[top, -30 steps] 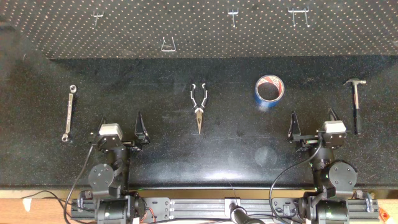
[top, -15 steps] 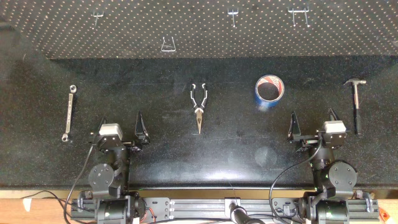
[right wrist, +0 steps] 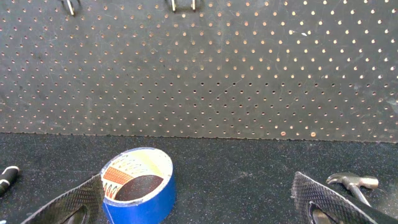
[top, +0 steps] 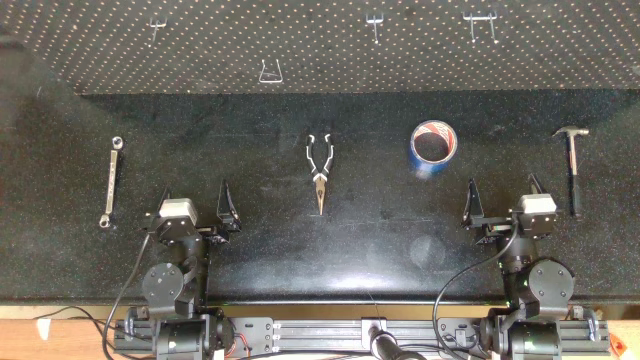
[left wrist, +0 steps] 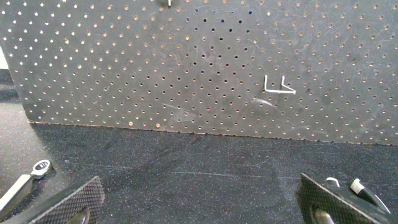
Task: Place Tools Onto Pegboard
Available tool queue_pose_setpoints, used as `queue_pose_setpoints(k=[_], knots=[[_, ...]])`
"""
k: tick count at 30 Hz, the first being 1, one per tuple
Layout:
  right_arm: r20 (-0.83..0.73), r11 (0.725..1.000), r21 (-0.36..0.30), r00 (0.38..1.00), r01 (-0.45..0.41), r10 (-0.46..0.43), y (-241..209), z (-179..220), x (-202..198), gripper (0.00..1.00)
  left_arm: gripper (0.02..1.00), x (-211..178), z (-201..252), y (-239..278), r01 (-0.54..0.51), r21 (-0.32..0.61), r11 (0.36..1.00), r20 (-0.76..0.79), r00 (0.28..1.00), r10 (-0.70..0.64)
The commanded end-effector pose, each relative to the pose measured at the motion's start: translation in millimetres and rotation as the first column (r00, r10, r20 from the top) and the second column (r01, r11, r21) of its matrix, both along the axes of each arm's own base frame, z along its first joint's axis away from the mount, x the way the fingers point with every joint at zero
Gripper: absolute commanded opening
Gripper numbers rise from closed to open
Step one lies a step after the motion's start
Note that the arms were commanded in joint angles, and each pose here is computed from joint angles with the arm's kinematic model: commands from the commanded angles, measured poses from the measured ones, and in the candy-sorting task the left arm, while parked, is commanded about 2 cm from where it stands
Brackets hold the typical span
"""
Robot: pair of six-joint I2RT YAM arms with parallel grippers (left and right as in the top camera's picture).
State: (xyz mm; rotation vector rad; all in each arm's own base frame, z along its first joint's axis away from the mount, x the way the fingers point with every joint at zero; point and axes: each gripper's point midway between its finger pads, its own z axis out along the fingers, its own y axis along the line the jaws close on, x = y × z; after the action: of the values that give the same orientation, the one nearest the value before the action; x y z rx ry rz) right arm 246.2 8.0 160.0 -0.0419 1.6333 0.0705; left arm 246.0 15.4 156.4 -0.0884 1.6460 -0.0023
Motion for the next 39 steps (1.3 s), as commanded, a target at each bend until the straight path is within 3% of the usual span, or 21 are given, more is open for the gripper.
queue_pose_setpoints(k=[1, 25, 28, 31, 34, 39], knots=[[0.002, 1.000, 0.015, 1.000, 0.015, -0.015, -2, 0, 0, 0.985, 0.996, -1, 0, 1, -0.001, 0.009, 1.000, 0.000, 1.000, 0.001], [0.002, 1.000, 0.014, 1.000, 0.015, -0.015, -2, 0, 0, 0.985, 0.996, 2, -3, -2, 0.018, 0.004, 1.000, -0.048, 0.999, -0.018], [0.002, 1.000, 0.014, 1.000, 0.015, -0.015, -2, 0, 0, 0.985, 0.996, 8, 1, 7, 0.010, 0.098, 0.995, -0.158, 0.987, 0.006], [0.002, 1.000, 0.015, 1.000, 0.015, -0.015, -2, 0, 0, 0.982, 0.996, 17, 6, 24, -0.018, 0.156, 0.988, -0.297, 0.953, 0.064], [0.002, 1.000, 0.014, 1.000, 0.015, -0.015, -2, 0, 0, 0.985, 0.996, 18, 9, 42, -0.070, 0.154, 0.986, -0.438, 0.890, 0.131], [0.002, 1.000, 0.015, 1.000, 0.015, -0.015, -2, 0, 0, 0.985, 0.996, 2, 12, 68, -0.141, 0.132, 0.981, -0.690, 0.697, 0.193]])
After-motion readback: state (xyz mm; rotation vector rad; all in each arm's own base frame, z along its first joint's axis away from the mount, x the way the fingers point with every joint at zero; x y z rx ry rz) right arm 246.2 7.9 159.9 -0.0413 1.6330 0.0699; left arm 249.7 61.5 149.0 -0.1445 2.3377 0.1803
